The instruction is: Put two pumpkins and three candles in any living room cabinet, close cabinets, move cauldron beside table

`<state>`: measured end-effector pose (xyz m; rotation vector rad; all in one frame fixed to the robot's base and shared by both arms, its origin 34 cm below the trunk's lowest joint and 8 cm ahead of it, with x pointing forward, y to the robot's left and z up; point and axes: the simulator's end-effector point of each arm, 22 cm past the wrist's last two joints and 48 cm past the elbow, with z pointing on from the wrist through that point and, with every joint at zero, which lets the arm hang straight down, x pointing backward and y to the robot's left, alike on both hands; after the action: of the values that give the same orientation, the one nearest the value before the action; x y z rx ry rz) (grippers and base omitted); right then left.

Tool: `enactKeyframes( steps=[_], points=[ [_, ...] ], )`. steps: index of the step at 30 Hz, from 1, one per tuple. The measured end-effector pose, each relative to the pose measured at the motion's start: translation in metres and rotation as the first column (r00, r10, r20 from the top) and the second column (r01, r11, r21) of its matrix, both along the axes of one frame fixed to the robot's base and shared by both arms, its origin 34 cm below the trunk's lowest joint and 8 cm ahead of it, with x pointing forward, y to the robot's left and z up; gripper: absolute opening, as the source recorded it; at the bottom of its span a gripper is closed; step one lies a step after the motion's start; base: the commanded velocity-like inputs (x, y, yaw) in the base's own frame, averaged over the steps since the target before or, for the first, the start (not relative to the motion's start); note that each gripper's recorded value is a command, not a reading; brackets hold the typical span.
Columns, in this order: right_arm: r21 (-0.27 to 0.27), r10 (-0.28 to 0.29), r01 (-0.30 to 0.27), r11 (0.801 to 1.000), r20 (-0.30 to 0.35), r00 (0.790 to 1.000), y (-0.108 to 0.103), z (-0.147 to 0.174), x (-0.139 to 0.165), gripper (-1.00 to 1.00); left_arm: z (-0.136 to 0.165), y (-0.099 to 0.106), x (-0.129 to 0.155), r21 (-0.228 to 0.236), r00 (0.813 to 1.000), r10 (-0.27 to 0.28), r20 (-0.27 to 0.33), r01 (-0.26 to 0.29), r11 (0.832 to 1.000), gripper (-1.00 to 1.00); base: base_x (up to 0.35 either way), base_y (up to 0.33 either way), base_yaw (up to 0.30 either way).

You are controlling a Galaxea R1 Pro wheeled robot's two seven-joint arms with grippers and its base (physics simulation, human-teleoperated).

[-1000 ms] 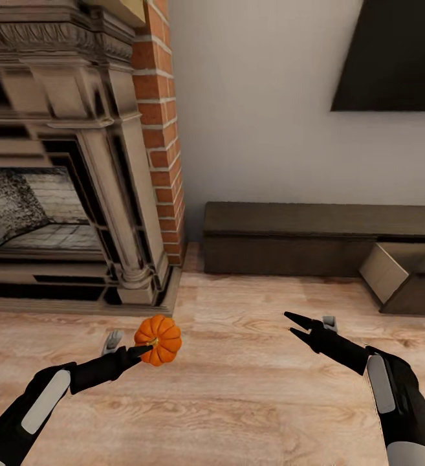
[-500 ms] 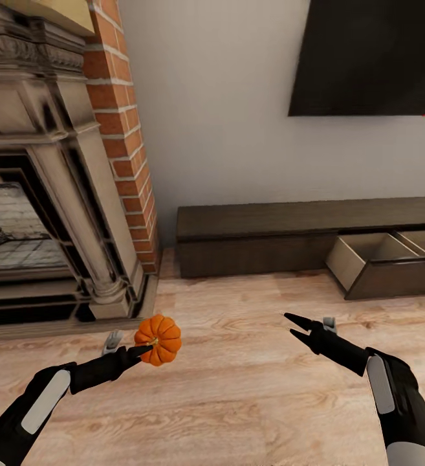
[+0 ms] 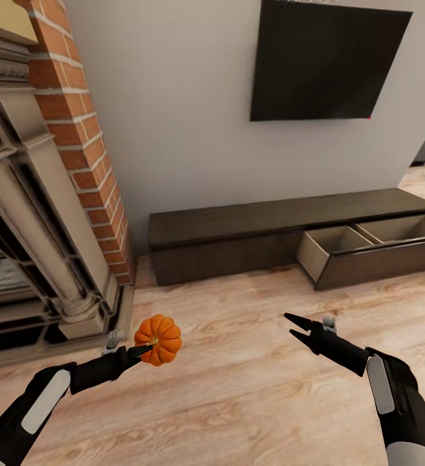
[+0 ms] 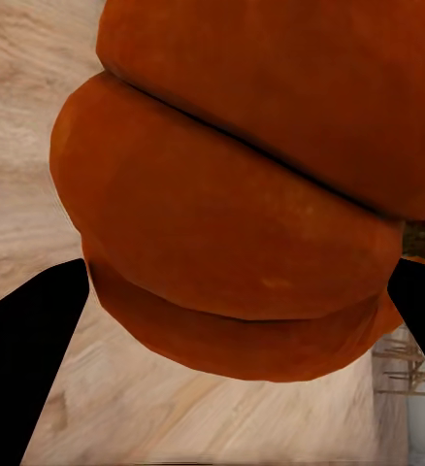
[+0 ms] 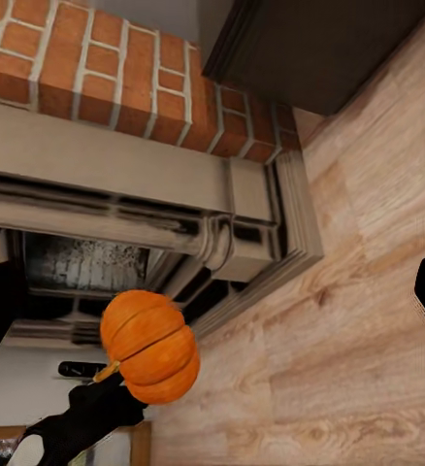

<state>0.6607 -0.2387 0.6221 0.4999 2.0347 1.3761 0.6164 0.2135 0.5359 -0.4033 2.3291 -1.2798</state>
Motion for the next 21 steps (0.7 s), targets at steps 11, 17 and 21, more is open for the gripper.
enactKeyframes(
  steps=[11,17,21],
  points=[
    [0.003,0.0,0.0,1.0,-0.005,1.0,0.0,0.021,0.003,1.0,0.023,0.0,0.004,0.0,1.0,0.0,0.0,0.0,1.0,-1.0,0.0,0.0,-0.28],
    [0.003,0.0,0.0,1.0,-0.005,1.0,0.0,0.033,0.006,1.0,0.034,0.0,0.006,-0.001,1.0,0.0,-0.002,0.0,1.0,-1.0,0.0,0.0,-0.28],
    [0.003,0.0,0.0,1.0,-0.005,1.0,0.0,0.041,0.007,1.0,0.042,0.0,0.007,0.0,1.0,0.001,-0.003,-0.001,1.0,-1.0,0.0,0.0,-0.28]
  ],
)
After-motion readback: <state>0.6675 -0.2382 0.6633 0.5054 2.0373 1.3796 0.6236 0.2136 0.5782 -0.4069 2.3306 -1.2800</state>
